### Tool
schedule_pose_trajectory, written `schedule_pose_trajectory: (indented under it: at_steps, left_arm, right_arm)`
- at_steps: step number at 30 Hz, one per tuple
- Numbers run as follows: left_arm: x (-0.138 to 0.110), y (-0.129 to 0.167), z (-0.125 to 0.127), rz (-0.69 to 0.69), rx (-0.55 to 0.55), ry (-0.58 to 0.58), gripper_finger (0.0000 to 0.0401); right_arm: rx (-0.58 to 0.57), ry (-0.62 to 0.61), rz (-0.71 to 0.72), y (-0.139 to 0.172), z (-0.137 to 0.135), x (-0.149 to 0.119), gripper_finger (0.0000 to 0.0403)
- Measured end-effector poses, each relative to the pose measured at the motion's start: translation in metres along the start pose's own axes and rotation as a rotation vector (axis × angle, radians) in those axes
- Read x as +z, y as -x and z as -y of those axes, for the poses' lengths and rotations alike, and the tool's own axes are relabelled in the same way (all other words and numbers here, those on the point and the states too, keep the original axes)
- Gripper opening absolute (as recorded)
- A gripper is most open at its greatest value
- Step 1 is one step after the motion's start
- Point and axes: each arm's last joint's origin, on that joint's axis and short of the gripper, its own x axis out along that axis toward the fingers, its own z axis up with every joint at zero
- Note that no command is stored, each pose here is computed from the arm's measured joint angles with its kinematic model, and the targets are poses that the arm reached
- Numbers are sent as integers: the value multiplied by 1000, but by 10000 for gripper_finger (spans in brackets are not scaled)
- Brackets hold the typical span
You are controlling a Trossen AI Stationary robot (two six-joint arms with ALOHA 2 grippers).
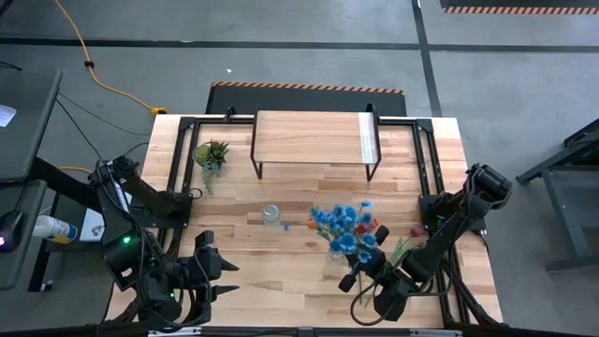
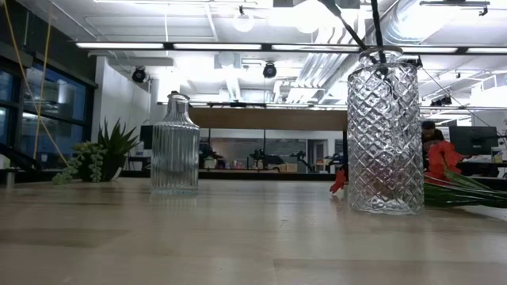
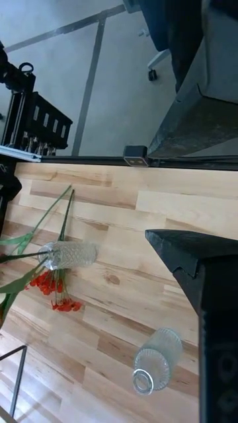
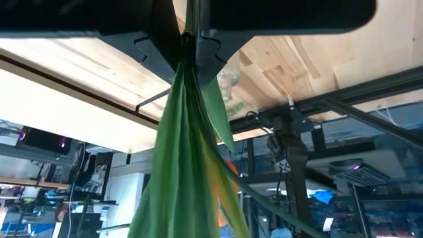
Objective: Pick and place flowers into a vace then onto a shelf
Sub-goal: Put the blue flowers into the right transparent vase
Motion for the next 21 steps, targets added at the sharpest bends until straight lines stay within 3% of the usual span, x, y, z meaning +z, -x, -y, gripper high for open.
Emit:
schedule_pose_trajectory:
  at_steps: [7, 21]
  left_arm:
    - [0, 0, 0, 0, 0, 0, 220]
    - [0, 0, 0, -3, -2, 0, 220]
  right_arm:
    - [4, 2, -4, 0, 0, -1, 8]
    - [20, 8, -19, 0, 0, -1, 38]
